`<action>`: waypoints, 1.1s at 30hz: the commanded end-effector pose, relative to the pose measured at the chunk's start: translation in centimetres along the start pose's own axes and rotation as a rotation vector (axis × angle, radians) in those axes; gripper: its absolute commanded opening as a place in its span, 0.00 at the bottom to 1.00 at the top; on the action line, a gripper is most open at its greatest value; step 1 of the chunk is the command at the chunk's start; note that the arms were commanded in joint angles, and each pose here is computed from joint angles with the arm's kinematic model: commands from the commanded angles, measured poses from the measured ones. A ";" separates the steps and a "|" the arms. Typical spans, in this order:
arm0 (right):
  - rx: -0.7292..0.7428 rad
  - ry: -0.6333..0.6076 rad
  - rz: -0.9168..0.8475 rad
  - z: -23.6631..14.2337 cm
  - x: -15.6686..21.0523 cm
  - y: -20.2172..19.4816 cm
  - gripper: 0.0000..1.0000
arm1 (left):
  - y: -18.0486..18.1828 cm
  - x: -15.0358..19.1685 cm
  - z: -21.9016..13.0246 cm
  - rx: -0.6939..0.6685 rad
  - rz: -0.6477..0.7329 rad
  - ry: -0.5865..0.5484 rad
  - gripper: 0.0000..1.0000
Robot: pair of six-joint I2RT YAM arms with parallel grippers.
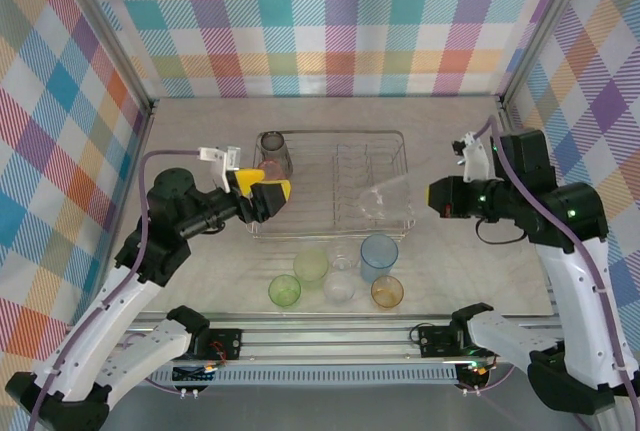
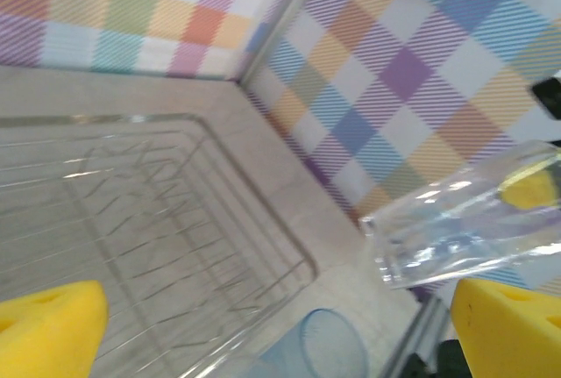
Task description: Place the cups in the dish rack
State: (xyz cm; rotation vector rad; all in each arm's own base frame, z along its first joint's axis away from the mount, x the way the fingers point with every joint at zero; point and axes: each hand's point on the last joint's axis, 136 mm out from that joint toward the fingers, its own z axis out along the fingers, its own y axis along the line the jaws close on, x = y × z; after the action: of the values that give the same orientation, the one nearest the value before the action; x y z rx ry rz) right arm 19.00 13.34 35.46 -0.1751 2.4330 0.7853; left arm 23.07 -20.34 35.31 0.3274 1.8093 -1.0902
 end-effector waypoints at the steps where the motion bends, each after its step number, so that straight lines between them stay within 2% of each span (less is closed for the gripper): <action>1: -0.302 -0.053 -0.063 0.8 -3.0 5.0 0.00 | -2.8 -0.6 0.6 0.185 -0.008 -0.015 1.00; 6: -0.635 -0.039 -0.020 2.3 -5.0 8.7 0.00 | -4.1 -0.8 1.5 0.303 -0.034 -0.019 1.00; 12: -0.766 0.004 0.023 4.1 -5.7 9.3 0.00 | -5.1 -0.6 1.8 0.369 -0.029 -0.004 1.00; 25: -0.883 0.103 -0.006 5.4 -4.6 10.5 0.00 | -6.2 -1.0 3.0 0.444 -0.059 -0.009 0.99; 33: -0.876 0.163 0.013 7.5 -4.1 10.3 0.00 | -7.6 -0.9 2.9 0.497 -0.033 -0.012 0.97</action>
State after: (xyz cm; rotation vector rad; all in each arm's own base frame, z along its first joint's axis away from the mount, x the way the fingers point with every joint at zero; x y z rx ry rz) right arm 23.68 25.55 37.20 -0.4814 2.1044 1.8227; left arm 21.38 -26.43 38.61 0.5287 1.5913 -1.5357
